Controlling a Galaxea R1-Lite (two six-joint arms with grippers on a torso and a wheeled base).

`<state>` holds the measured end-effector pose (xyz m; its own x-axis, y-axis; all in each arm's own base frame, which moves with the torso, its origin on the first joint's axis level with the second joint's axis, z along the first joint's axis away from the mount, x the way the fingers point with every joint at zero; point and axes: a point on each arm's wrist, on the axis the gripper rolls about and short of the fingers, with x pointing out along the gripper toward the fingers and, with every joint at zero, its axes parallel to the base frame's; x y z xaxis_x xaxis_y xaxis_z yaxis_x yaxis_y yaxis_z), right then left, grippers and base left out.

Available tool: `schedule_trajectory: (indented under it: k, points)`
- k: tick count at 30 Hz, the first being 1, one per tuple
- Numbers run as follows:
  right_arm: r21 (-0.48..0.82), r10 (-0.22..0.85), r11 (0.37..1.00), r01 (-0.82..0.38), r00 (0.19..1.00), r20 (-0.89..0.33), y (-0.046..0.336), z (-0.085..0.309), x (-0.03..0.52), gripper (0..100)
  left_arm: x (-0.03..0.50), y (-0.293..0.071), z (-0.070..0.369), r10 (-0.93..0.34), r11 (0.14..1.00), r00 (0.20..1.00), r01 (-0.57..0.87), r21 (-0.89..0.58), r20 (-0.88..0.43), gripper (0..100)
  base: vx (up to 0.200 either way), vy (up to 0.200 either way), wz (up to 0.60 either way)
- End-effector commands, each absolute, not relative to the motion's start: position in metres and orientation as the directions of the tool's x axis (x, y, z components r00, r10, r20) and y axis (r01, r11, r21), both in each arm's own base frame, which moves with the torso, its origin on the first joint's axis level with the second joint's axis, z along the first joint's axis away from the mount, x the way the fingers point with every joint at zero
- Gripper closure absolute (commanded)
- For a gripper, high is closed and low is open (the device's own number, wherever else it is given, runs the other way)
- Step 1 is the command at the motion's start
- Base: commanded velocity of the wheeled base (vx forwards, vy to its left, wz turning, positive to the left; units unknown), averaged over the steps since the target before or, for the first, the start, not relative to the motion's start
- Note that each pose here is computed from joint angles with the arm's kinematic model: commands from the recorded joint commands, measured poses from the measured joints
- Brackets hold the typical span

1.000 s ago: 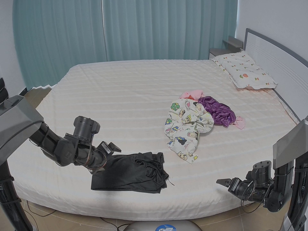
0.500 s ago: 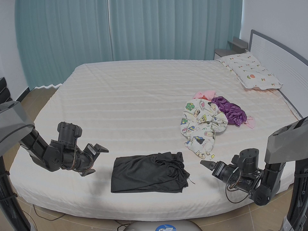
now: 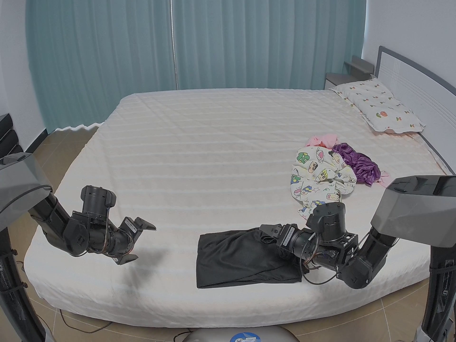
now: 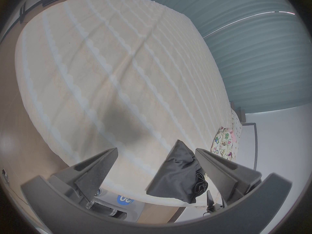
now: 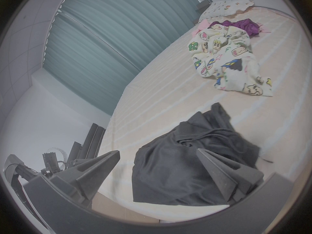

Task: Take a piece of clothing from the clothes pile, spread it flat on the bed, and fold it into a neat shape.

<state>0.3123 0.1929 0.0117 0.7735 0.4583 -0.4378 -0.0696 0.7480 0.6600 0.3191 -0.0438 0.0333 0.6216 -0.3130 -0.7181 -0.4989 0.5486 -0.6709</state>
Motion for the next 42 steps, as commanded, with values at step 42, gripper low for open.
schedule_trajectory:
  k: [42]
  points:
    - [0.595, 0.251, 0.790, 0.150, 0.806, -0.536, 0.131, -0.003, 0.380, 0, 0.317, -0.043, 0.024, -0.306, 0.531, 0.638, -0.501, -0.683, -0.706, 0, 0.000, 0.000, 0.00]
